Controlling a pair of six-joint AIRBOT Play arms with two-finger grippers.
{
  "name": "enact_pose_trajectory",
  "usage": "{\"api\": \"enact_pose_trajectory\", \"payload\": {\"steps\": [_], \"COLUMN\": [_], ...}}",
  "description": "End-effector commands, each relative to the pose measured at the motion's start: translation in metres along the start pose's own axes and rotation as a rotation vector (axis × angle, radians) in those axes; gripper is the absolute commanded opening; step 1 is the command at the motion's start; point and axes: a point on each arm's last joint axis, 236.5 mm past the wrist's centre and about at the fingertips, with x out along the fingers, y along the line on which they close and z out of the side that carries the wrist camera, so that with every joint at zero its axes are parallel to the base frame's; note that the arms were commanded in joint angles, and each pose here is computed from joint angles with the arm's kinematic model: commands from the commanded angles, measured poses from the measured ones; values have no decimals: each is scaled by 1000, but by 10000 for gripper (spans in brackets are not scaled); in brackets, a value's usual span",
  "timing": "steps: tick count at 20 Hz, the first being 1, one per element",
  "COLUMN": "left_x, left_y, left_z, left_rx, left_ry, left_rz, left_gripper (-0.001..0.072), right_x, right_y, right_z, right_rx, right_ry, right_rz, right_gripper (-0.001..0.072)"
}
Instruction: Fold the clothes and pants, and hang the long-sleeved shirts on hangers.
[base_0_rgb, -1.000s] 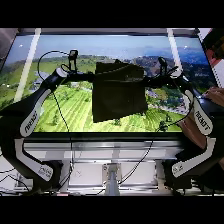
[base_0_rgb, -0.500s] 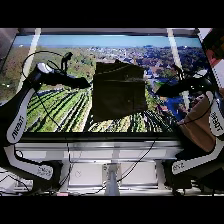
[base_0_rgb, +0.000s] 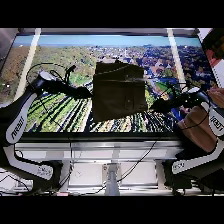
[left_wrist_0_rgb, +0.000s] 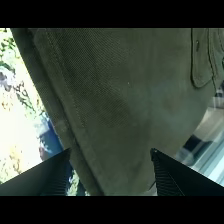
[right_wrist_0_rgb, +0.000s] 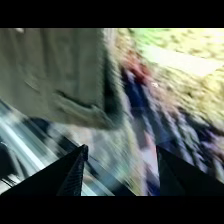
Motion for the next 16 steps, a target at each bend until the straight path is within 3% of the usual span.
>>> {"api": "enact_pose_trajectory", "payload": {"steps": [1, 8, 10, 15, 16], "left_x": [1, 1, 1, 1, 1], "left_y": [-6, -6, -6, -6, -6], "left_z": [0, 0, 0, 0, 0], "left_rx": [-17, -17, -17, -17, -17], "left_ry": [-7, -7, -7, -6, -6], "left_rz": [-31, -30, -30, -30, -30], "left_gripper": [543, 542, 543, 543, 543], "right_x": [8, 36, 48, 54, 54], "right_y": [8, 1, 5, 22, 27], "right_z": [21, 18, 11, 9, 9], "right_rx": [80, 214, 214, 120, 93], "right_ry": [-123, -81, -40, -23, -20], "right_rz": [68, -12, -10, 27, 48], "right_gripper": [505, 503, 434, 414, 335]}}
